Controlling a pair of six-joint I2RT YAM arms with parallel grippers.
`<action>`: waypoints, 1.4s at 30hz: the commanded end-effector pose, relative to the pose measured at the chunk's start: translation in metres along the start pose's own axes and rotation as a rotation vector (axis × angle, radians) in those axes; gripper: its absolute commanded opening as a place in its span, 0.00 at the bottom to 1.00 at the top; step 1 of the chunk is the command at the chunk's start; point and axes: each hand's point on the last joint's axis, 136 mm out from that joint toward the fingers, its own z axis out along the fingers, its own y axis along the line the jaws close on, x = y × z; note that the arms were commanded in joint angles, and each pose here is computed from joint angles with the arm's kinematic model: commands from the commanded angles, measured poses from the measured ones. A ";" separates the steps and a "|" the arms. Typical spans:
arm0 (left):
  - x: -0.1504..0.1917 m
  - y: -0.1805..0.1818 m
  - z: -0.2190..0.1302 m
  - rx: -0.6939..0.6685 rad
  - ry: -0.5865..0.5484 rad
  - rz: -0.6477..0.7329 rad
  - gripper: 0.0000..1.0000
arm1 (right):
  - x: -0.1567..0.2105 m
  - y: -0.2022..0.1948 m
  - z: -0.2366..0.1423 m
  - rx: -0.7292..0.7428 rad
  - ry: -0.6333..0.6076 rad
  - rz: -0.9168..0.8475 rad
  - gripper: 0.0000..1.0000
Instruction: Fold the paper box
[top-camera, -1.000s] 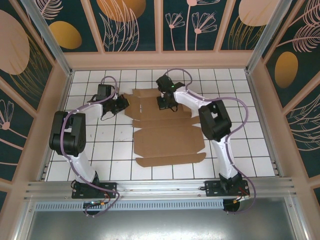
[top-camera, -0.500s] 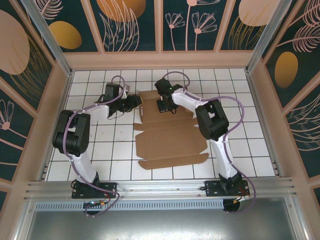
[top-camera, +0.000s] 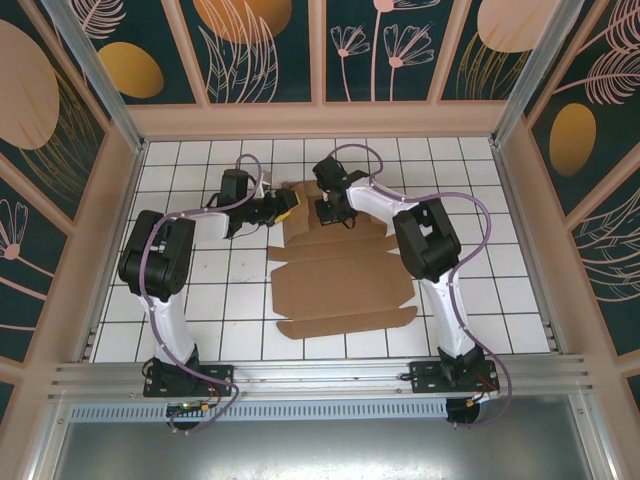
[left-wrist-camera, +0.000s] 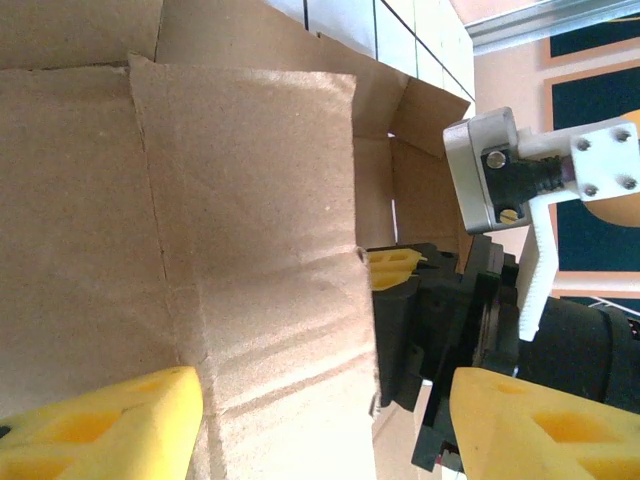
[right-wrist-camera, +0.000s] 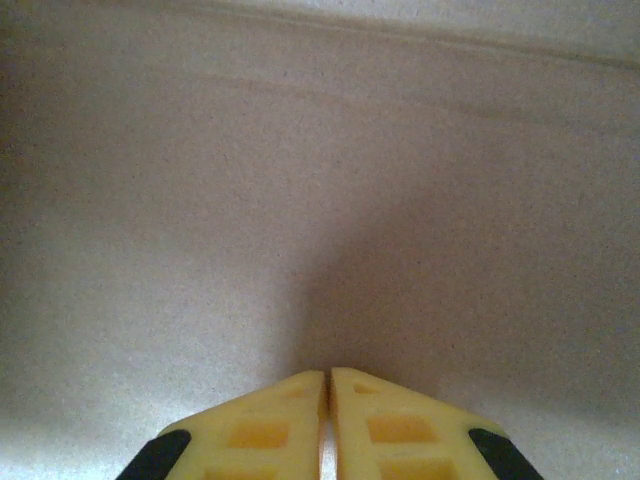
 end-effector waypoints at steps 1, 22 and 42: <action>0.002 0.006 0.014 0.026 0.011 -0.015 0.67 | 0.031 -0.010 0.013 -0.015 0.102 0.037 0.13; 0.036 0.115 0.026 -0.384 0.042 -0.081 0.67 | 0.038 -0.015 0.014 -0.018 0.120 0.051 0.17; 0.028 0.079 0.023 -0.447 0.056 0.032 0.67 | 0.017 -0.023 -0.025 -0.127 0.028 0.150 0.35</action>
